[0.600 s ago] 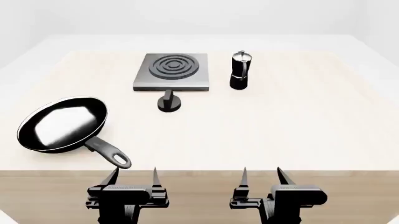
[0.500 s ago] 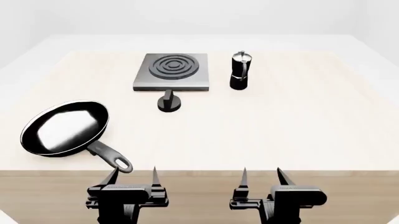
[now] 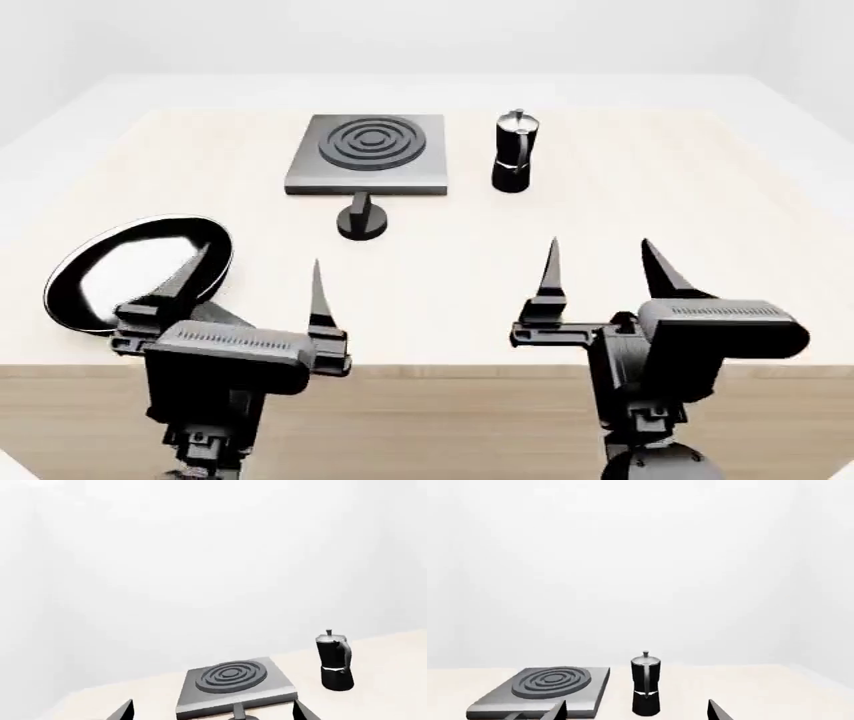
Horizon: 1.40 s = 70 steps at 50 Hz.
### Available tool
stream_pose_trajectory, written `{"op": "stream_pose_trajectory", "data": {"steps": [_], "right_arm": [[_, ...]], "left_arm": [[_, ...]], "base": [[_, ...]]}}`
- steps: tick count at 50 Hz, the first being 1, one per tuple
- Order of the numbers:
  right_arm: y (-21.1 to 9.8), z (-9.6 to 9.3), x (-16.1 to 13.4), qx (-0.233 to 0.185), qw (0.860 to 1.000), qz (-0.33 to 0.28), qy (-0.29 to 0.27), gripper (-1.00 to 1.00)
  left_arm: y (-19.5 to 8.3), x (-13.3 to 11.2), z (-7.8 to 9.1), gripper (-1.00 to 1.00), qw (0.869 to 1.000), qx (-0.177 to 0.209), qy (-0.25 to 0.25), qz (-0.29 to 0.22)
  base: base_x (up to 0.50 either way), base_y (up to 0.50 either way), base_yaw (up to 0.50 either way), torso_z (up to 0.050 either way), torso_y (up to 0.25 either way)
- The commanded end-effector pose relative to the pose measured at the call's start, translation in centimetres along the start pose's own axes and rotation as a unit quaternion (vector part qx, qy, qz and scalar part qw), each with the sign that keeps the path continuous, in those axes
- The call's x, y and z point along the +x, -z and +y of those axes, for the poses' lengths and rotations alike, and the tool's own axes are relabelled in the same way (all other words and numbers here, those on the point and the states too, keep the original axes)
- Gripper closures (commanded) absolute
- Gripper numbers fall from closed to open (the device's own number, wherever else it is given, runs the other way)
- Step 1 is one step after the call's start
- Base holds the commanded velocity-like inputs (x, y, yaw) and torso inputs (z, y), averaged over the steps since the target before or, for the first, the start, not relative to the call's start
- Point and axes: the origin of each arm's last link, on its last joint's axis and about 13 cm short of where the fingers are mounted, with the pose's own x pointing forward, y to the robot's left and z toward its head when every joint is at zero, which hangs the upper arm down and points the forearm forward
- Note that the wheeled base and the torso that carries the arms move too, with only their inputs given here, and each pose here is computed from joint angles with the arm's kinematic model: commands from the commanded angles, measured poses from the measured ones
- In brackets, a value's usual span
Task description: Turn on the stove and put the moka pot on it.
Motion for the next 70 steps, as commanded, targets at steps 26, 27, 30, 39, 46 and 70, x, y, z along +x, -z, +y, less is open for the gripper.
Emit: {"op": "stream_pose_trajectory", "data": {"steps": [26,27,30,39,46,70], "right_arm": [[-9.8,-0.4,-1.8,0.022,0.984,-0.177,0.0,-1.0],[-9.8,-0.5,-1.8,0.021,0.984,-0.177,0.001,-1.0],[-9.6,-0.4,-1.9,0.023,0.984,-0.176,-0.002,-1.0],[-9.9,-0.5,-2.0,0.025,0.984,-0.179,-0.002,-1.0],[-9.9,-0.5,-2.2,0.025,0.983,-0.181,-0.002,-1.0],[-10.0,-0.2,-2.1,0.023,0.982,-0.185,-0.005,-1.0]], "left_arm": [[-9.0,-2.7,1.3,-1.0,0.976,0.057,-0.029,-0.207],[-9.0,-2.6,1.3,-1.0,0.976,0.057,-0.029,-0.208],[-9.0,-2.6,1.1,-1.0,0.976,0.056,-0.027,-0.208],[-9.1,-2.6,1.0,-1.0,0.975,0.058,-0.025,-0.211],[-9.0,-2.7,1.0,-1.0,0.975,0.057,-0.024,-0.212],[-9.0,-3.0,1.0,-1.0,0.974,0.059,-0.03,-0.218]], "base": [[0.0,0.0,0.0,0.037,0.0],[0.0,0.0,0.0,0.05,0.0],[0.0,0.0,0.0,0.05,0.0],[0.0,0.0,0.0,0.05,0.0],[0.0,0.0,0.0,0.05,0.0],[0.0,0.0,0.0,0.033,0.0]]}}
